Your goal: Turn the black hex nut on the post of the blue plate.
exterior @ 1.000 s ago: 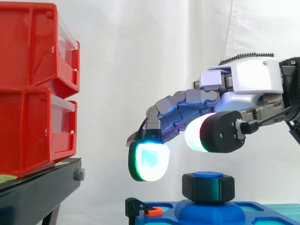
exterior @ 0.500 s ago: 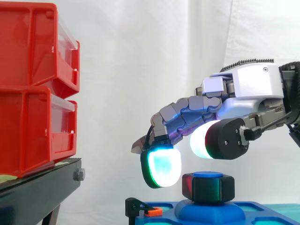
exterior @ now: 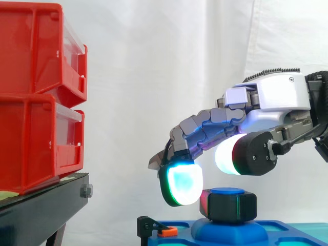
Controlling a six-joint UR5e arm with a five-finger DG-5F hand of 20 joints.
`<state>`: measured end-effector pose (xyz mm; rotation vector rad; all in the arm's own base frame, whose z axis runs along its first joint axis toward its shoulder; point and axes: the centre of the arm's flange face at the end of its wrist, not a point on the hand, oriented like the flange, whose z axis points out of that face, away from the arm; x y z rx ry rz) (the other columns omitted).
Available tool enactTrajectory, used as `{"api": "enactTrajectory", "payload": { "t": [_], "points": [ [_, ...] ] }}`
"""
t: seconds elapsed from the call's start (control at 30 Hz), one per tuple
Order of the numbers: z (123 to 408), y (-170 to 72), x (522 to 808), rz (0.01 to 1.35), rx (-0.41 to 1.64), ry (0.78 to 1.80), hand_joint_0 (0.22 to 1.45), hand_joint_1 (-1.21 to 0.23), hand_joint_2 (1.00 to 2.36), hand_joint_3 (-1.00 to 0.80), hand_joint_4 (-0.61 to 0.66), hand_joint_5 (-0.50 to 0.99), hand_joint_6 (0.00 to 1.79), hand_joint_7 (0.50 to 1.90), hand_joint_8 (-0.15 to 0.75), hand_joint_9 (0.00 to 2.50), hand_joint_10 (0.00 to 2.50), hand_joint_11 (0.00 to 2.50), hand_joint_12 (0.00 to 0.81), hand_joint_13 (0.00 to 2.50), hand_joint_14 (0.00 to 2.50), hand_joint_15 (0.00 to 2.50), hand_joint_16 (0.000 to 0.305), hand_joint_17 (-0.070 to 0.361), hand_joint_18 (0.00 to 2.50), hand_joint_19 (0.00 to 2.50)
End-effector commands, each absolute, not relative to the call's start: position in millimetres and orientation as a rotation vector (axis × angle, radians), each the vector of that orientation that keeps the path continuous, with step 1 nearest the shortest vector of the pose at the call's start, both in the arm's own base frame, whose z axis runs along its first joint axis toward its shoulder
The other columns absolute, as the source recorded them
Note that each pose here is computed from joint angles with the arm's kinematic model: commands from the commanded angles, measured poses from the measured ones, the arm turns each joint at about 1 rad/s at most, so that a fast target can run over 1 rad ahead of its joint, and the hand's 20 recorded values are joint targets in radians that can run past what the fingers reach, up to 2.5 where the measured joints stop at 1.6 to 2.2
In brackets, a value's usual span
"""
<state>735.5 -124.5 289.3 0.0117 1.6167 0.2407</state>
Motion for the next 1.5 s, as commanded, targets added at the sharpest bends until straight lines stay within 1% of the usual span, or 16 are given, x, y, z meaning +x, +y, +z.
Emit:
{"api": "enactTrajectory", "payload": {
  "t": [0.0,0.27,0.47,0.63,0.77,0.9,0.97,1.07,1.17,1.3,1.33,1.47],
  "points": [
    [289.1,-133.1,733.3,0.25,0.003,1.616,0.48,-0.33,1.0,-0.5,0.2,-0.17,0.55,1.19,0.275,0.42,0.0,0.07,0.372,0.41,0.01,0.1,0.055,0.125,0.25,0.15],
    [289.5,-160.5,726.3,0.243,-0.017,1.612,0.48,-0.33,1.0,-0.5,0.2,-0.17,0.55,1.18,0.276,0.42,0.0,0.08,0.37,0.41,0.0,0.1,0.055,0.124,0.25,0.14],
    [289.5,-171.4,722.3,0.241,-0.044,1.611,0.48,-0.33,1.0,-0.5,0.2,-0.17,0.55,1.18,0.275,0.42,0.0,0.07,0.37,0.42,0.0,0.1,0.055,0.124,0.25,0.15],
    [290.7,-174.6,722.3,0.245,-0.052,1.599,0.48,-0.33,1.0,-0.5,0.19,-0.17,0.55,1.18,0.275,0.42,0.0,0.07,0.37,0.41,0.0,0.1,0.055,0.124,0.25,0.15],
    [292.4,-162.5,727.4,0.256,-0.055,1.582,0.48,-0.33,1.0,-0.5,0.19,-0.17,0.54,1.2,0.275,0.42,0.0,0.08,0.369,0.41,0.0,0.1,0.055,0.124,0.25,0.14],
    [294.4,-150.7,734.1,0.226,-0.028,1.566,0.48,-0.32,1.0,-0.5,0.21,-0.17,0.5,1.21,0.275,0.42,0.0,0.08,0.37,0.41,0.0,0.1,0.055,0.124,0.25,0.14],
    [294.8,-145.2,735.9,0.223,-0.026,1.563,0.48,-0.32,1.0,-0.5,0.21,-0.17,0.5,1.16,0.278,0.42,0.0,0.07,0.372,0.41,0.0,0.1,0.056,0.125,0.25,0.14],
    [294.9,-130.2,739.9,0.217,-0.02,1.561,0.47,-0.3,1.0,-0.5,0.22,-0.18,0.5,1.08,0.279,0.41,0.0,0.06,0.377,0.4,0.0,0.11,0.057,0.129,0.23,0.14],
    [294.9,-122.6,742.1,0.208,-0.01,1.561,0.45,-0.27,1.0,-0.5,0.22,-0.19,0.5,1.02,0.281,0.4,0.0,0.04,0.386,0.4,0.0,0.1,0.059,0.133,0.23,0.15],
    [293.4,-113.3,743.1,0.201,-0.006,1.57,0.43,-0.21,1.0,-0.5,0.24,-0.19,0.5,1.0,0.288,0.4,0.0,0.04,0.395,0.39,0.0,0.09,0.061,0.137,0.23,0.16],
    [293.4,-113.3,743.1,0.201,-0.006,1.57,0.43,-0.2,1.0,-0.5,0.24,-0.18,0.5,1.0,0.288,0.41,0.0,0.04,0.396,0.39,0.0,0.1,0.061,0.137,0.22,0.15],
    [291.6,-108.0,742.5,0.196,0.0,1.588,0.44,-0.16,1.0,-0.5,0.24,-0.17,0.5,1.08,0.288,0.4,0.0,0.05,0.396,0.38,0.0,0.1,0.06,0.136,0.21,0.16]
  ]
}}
